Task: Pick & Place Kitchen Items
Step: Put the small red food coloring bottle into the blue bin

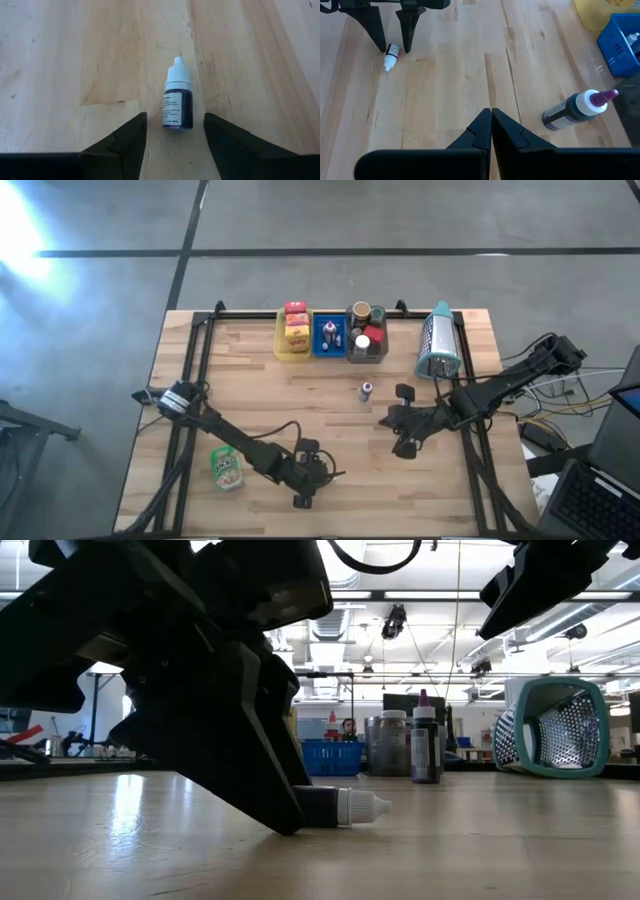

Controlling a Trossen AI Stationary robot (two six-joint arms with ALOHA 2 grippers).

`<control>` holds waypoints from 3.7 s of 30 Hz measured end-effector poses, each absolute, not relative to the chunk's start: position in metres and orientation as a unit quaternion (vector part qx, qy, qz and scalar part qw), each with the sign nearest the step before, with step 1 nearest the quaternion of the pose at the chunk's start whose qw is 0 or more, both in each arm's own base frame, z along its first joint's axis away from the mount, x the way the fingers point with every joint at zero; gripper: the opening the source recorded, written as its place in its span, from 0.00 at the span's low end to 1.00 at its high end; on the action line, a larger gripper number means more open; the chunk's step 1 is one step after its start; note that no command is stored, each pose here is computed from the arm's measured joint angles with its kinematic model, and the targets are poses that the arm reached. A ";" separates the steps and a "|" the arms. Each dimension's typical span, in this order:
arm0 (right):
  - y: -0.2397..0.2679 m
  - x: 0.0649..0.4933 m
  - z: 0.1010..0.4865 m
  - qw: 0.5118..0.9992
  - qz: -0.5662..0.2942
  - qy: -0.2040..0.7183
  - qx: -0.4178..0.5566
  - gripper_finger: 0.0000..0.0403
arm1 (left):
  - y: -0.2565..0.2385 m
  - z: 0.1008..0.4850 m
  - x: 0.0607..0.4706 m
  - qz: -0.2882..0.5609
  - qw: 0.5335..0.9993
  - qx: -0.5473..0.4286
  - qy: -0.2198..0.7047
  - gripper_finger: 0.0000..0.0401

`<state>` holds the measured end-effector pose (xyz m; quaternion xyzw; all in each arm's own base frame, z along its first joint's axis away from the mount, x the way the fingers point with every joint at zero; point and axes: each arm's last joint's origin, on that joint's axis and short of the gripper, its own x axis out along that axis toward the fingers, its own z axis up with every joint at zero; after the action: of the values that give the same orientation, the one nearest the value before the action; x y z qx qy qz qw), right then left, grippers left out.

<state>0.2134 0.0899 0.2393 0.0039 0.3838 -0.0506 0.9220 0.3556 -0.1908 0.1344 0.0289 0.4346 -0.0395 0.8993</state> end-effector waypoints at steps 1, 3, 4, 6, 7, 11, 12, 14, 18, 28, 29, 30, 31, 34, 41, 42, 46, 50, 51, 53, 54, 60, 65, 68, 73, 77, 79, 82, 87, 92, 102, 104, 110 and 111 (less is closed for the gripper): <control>0.090 0.213 0.239 0.922 -0.051 0.384 0.004 0.02 | -0.191 0.134 0.356 -0.039 0.899 0.029 0.435 0.51; 0.090 0.213 0.239 0.922 -0.051 0.384 0.004 0.02 | -0.191 0.134 0.356 -0.039 0.899 0.029 0.435 0.51; 0.090 0.213 0.239 0.922 -0.051 0.384 0.004 0.02 | -0.191 0.134 0.356 -0.039 0.899 0.029 0.435 0.50; 0.090 0.213 0.239 0.922 -0.051 0.384 0.004 0.02 | -0.191 0.134 0.356 -0.039 0.899 0.029 0.435 0.49; 0.090 0.213 0.239 0.922 -0.051 0.384 0.004 0.02 | -0.191 0.134 0.355 -0.039 0.899 0.029 0.435 0.47; 0.090 0.213 0.239 0.922 -0.051 0.384 0.004 0.02 | -0.191 0.134 0.355 -0.041 0.899 0.029 0.435 0.39; 0.090 0.213 0.239 0.922 -0.051 0.384 0.004 0.02 | -0.191 0.134 0.355 -0.041 0.899 0.029 0.435 0.37; 0.090 0.213 0.239 0.922 -0.051 0.384 0.004 0.02 | -0.191 0.134 0.355 -0.041 0.899 0.032 0.435 0.34; 0.090 0.213 0.239 0.922 -0.051 0.384 0.004 0.02 | -0.190 0.134 0.356 -0.040 0.899 0.034 0.435 0.29; 0.090 0.213 0.239 0.922 -0.051 0.384 0.004 0.02 | -0.190 0.134 0.356 -0.035 0.900 0.036 0.434 0.26; 0.090 0.213 0.239 0.922 -0.051 0.384 0.004 0.02 | -0.190 0.134 0.356 -0.035 0.899 0.036 0.434 0.26; 0.090 0.213 0.239 0.922 -0.051 0.384 0.004 0.02 | -0.190 0.134 0.356 -0.035 0.900 0.035 0.434 0.26; 0.090 0.213 0.239 0.922 -0.051 0.384 0.004 0.02 | -0.190 0.134 0.356 -0.035 0.900 0.034 0.434 0.26; 0.090 0.213 0.239 0.922 -0.051 0.384 0.004 0.02 | -0.189 0.137 0.355 -0.034 0.901 0.028 0.431 0.25; 0.090 0.213 0.239 0.922 -0.051 0.384 0.004 0.02 | -0.184 0.157 0.358 -0.043 0.918 0.021 0.394 0.23; 0.090 0.213 0.239 0.922 -0.050 0.384 0.004 0.02 | -0.181 0.159 0.360 -0.043 0.922 0.016 0.385 0.23; 0.090 0.214 0.239 0.922 -0.050 0.383 0.004 0.02 | -0.168 0.160 0.361 -0.044 0.940 -0.002 0.338 0.23; 0.090 0.214 0.239 0.922 -0.049 0.383 0.003 0.02 | -0.145 0.166 0.358 -0.038 0.959 -0.030 0.279 0.23; 0.090 0.214 0.239 0.923 -0.049 0.383 0.003 0.02 | -0.139 0.167 0.357 -0.033 0.962 -0.035 0.269 0.23; 0.090 0.214 0.239 0.923 -0.049 0.383 0.003 0.02 | -0.124 0.167 0.353 -0.021 0.968 -0.043 0.246 0.23; 0.090 0.214 0.239 0.923 -0.049 0.382 0.004 0.02 | -0.116 0.170 0.351 -0.020 0.972 -0.046 0.230 0.23; 0.090 0.216 0.246 0.927 -0.039 0.373 -0.021 0.02 | -0.068 0.196 0.345 -0.048 0.989 -0.109 0.093 0.23; 0.087 0.222 0.261 0.936 -0.062 0.346 -0.023 0.02 | -0.035 0.211 0.345 -0.115 0.975 -0.181 0.053 0.23; 0.084 0.226 0.272 0.941 -0.066 0.332 -0.025 0.02 | -0.023 0.209 0.345 -0.150 0.962 -0.216 0.073 0.23; 0.080 0.232 0.289 0.947 -0.061 0.313 -0.044 0.05 | -0.011 0.210 0.345 -0.152 0.959 -0.230 0.072 0.23; 0.078 0.235 0.302 0.951 -0.058 0.298 -0.052 0.16 | -0.006 0.210 0.344 -0.156 0.956 -0.237 0.072 0.23; 0.076 0.236 0.305 0.953 -0.058 0.294 -0.053 0.23 | -0.005 0.211 0.344 -0.156 0.956 -0.237 0.068 0.23; 0.073 0.238 0.306 0.952 -0.064 0.294 -0.053 0.33 | -0.005 0.213 0.345 -0.159 0.956 -0.240 0.058 0.23; 0.066 0.253 0.297 0.950 -0.033 0.308 -0.030 0.46 | -0.005 0.215 0.345 -0.159 0.957 -0.237 0.055 0.23; 0.061 0.268 0.287 0.945 -0.004 0.325 -0.031 0.52 | -0.005 0.214 0.345 -0.159 0.957 -0.237 0.056 0.23; 0.063 0.293 0.286 0.944 0.008 0.322 -0.068 0.52 | -0.005 0.212 0.344 -0.157 0.957 -0.234 0.065 0.23; 0.064 0.296 0.287 0.944 0.011 0.321 -0.072 0.50 | -0.005 0.212 0.344 -0.157 0.958 -0.232 0.064 0.23; 0.064 0.296 0.286 0.938 0.012 0.338 -0.077 0.42 | -0.005 0.212 0.344 -0.157 0.959 -0.228 0.064 0.23; 0.064 0.296 0.286 0.938 0.013 0.338 -0.077 0.40 | -0.005 0.212 0.344 -0.157 0.959 -0.227 0.064 0.23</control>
<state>0.2959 0.0640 0.2859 -0.0769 0.3379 0.0127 0.9380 0.3442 -0.0053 0.2118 -0.2274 0.0638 -0.1574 0.9589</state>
